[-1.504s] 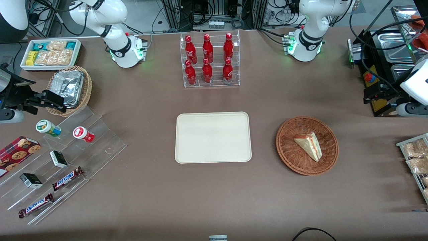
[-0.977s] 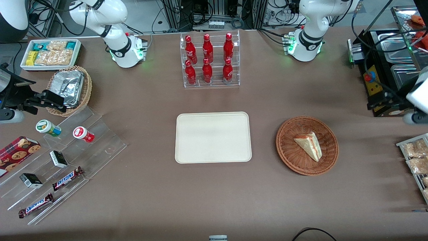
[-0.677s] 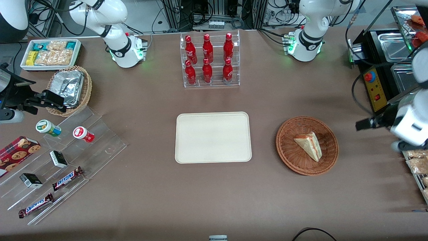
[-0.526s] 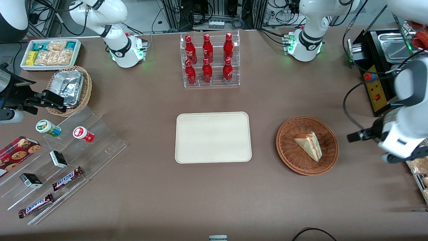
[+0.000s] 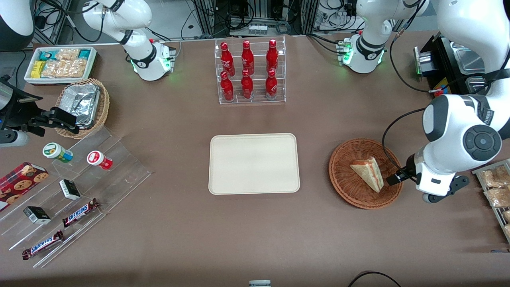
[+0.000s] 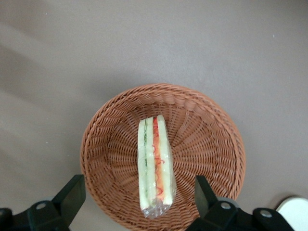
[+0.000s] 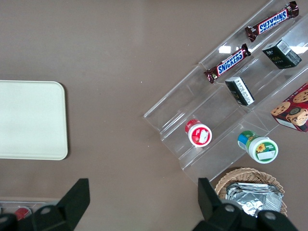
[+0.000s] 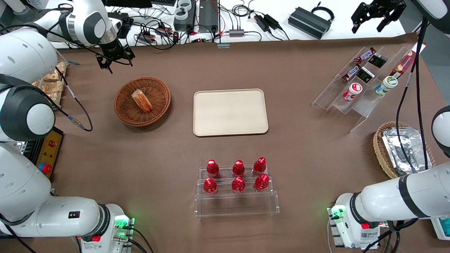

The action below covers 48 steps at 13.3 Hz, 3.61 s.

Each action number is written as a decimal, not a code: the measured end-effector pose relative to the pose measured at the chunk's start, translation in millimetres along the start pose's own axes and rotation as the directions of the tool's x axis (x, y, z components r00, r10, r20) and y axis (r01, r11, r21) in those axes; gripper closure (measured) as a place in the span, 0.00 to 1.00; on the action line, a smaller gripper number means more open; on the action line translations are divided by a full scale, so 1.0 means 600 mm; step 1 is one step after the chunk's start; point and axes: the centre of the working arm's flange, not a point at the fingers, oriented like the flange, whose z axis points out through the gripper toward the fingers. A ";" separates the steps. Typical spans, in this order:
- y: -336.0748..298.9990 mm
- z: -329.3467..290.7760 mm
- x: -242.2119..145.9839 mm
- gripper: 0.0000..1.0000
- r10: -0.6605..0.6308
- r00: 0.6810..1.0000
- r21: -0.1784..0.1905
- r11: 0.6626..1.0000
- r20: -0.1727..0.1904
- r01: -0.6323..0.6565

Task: Place sandwich from basket to tray
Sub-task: 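Lower the left gripper and close it on the sandwich, then lift the sandwich and carry it over the white tray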

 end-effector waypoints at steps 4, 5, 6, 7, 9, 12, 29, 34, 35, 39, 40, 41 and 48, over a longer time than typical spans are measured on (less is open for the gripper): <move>0.009 0.080 -0.027 0.00 -0.067 0.997 -0.030 0.997 -0.026 0.066; 0.010 0.101 -0.036 0.00 -0.066 0.997 -0.035 0.997 -0.030 0.065; 0.010 0.116 -0.044 0.00 -0.065 0.997 -0.036 0.997 -0.029 0.064; 0.007 0.128 -0.049 0.00 -0.064 0.998 -0.033 0.997 -0.026 0.063; 0.002 0.148 -0.058 0.00 -0.064 0.998 -0.033 0.997 -0.024 0.064; -0.004 0.179 -0.072 0.00 -0.093 0.995 -0.048 0.995 -0.033 0.092; 0.011 0.222 -0.121 0.53 -0.091 0.996 -0.036 0.995 -0.006 0.091; 0.044 0.128 -0.099 0.74 -0.080 0.996 0.007 0.997 0.028 0.080; 0.063 0.085 -0.101 0.74 -0.065 0.997 0.013 0.998 0.035 0.064; 0.155 -0.071 -0.155 0.85 0.035 0.999 -0.020 0.999 0.035 -0.034; 0.180 -0.097 -0.180 0.85 0.061 0.998 -0.039 0.997 0.029 -0.060; 0.204 -0.111 -0.207 0.85 0.090 0.996 -0.056 0.995 0.027 -0.089; 0.390 -0.007 -0.399 0.85 0.375 0.927 -0.067 0.925 -0.005 -0.374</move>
